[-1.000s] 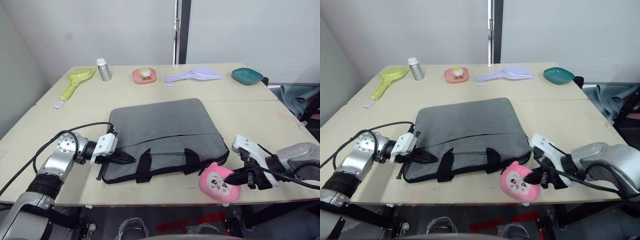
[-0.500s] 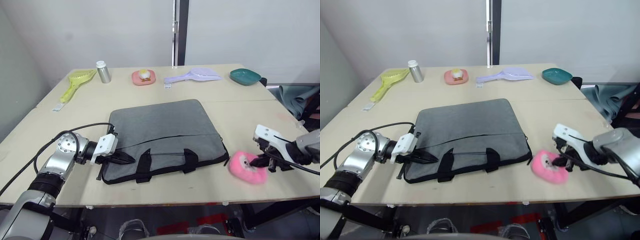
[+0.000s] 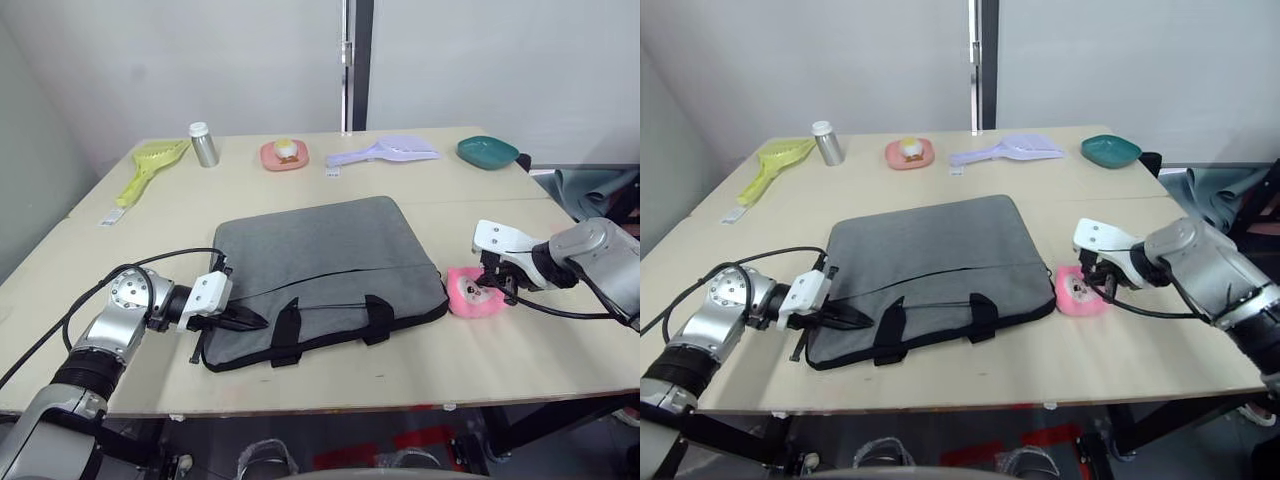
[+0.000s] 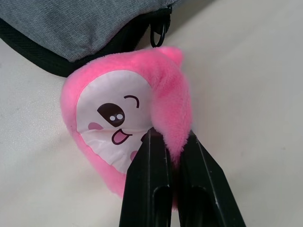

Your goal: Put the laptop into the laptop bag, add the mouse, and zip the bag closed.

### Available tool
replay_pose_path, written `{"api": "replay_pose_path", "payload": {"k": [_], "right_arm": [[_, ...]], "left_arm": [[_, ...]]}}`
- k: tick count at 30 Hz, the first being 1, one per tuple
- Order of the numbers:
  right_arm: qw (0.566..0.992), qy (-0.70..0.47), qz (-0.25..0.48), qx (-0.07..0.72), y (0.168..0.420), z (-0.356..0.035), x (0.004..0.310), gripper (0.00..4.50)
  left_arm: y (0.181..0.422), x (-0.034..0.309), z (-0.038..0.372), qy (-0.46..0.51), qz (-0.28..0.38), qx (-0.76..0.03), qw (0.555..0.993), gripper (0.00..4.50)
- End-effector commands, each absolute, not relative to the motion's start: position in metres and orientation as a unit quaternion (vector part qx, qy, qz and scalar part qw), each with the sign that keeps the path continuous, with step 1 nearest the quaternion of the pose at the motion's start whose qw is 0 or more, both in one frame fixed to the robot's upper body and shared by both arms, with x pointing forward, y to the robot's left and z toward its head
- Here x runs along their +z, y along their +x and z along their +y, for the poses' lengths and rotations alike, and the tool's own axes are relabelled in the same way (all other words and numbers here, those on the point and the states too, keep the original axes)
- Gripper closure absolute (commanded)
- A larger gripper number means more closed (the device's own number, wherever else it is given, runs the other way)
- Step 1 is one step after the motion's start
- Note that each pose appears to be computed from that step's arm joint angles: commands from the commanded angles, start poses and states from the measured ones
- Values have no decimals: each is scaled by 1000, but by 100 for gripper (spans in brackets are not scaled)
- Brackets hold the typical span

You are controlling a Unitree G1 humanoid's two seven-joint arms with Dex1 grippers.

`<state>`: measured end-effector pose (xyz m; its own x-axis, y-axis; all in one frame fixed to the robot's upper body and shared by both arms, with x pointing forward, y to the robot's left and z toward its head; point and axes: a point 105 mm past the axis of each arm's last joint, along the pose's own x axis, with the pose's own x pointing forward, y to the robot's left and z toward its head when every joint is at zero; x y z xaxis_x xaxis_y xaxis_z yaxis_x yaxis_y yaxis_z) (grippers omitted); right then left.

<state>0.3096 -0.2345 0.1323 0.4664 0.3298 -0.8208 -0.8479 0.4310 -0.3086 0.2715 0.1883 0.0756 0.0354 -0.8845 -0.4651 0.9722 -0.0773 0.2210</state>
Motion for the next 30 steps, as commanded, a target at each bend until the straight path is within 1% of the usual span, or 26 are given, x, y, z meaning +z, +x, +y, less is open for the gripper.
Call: {"api": "replay_pose_path", "payload": {"k": [1,3,5,8,12,14,17,19,20,21,22,24,25,30], "right_arm": [[796,-406,266,362,333,-218,165,448],[814,-386,240,362,340,-208,173,448],[815,-390,232,360,342,-208,175,448],[811,-392,241,363,339,-213,168,448],[809,-378,244,379,333,-211,163,448],[812,-357,240,395,329,-206,162,448],[826,-321,259,384,328,-211,158,448],[837,-293,285,364,330,-220,152,381],[842,-280,292,357,331,-223,151,361],[847,-264,296,353,331,-224,152,316],[858,-248,298,337,335,-231,156,289],[874,-218,293,320,338,-244,169,215],[881,-208,291,308,340,-251,175,185],[898,-195,273,285,342,-269,197,12]], "left_arm": [[244,34,197,233,185,-718,629,450],[244,34,196,232,184,-719,628,450],[243,34,196,233,183,-721,627,450],[243,34,195,232,182,-721,627,450],[242,34,195,232,183,-722,625,450],[242,34,194,232,181,-723,625,450],[244,34,193,230,179,-722,627,450],[246,36,192,230,175,-721,630,450],[247,37,191,229,173,-721,631,450],[248,38,191,229,172,-720,632,450],[249,40,191,229,169,-719,634,450],[250,42,191,229,167,-718,636,450],[250,42,192,229,168,-717,636,450],[248,41,194,229,172,-716,636,450]]}}
